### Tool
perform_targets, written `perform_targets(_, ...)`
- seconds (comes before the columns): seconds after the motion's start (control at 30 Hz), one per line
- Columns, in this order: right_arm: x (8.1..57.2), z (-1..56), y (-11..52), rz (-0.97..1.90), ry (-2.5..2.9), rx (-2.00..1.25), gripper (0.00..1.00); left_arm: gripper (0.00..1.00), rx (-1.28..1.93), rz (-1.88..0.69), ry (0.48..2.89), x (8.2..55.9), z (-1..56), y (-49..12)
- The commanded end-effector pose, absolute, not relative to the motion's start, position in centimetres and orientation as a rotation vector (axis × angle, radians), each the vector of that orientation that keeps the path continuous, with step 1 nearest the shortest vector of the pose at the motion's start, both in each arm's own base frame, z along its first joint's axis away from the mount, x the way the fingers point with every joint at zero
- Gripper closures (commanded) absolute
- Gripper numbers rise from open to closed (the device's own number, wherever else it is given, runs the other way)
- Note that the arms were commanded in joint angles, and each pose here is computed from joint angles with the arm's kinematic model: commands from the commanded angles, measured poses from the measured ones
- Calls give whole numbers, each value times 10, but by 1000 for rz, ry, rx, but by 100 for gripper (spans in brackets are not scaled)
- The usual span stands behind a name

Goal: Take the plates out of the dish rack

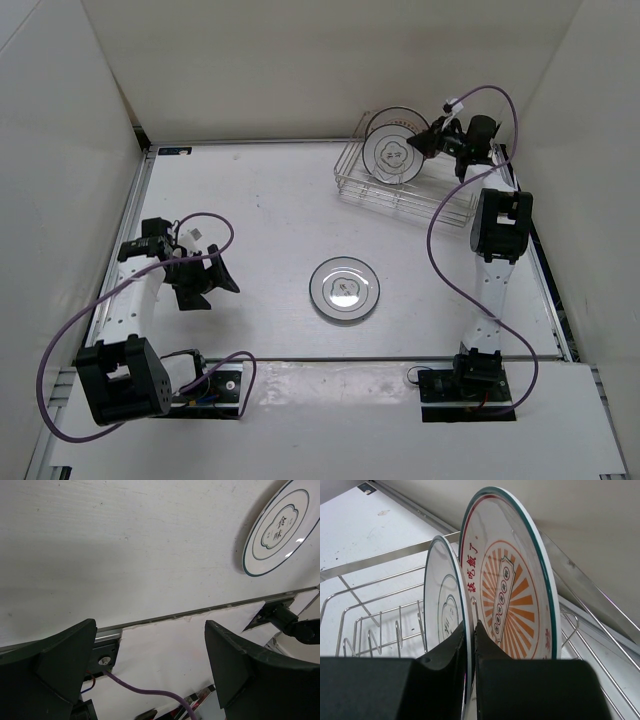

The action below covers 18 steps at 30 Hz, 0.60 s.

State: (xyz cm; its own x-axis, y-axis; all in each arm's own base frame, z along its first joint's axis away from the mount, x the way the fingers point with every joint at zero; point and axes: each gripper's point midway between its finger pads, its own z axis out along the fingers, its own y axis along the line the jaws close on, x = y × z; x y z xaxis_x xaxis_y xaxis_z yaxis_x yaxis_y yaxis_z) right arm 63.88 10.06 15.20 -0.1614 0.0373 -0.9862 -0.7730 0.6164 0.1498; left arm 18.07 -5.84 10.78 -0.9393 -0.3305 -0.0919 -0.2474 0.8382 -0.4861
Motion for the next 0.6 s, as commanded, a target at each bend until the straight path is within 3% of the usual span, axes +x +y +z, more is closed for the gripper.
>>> perform_targets(0.0, 625, 180, 112, 842, 1536, -667, 100, 0, -423, -747, 2787, 184, 115, -61)
perform_targets(0.57, 597, 278, 109, 782, 1381, -752, 100, 0, -384, -720, 2705, 186, 112, -61)
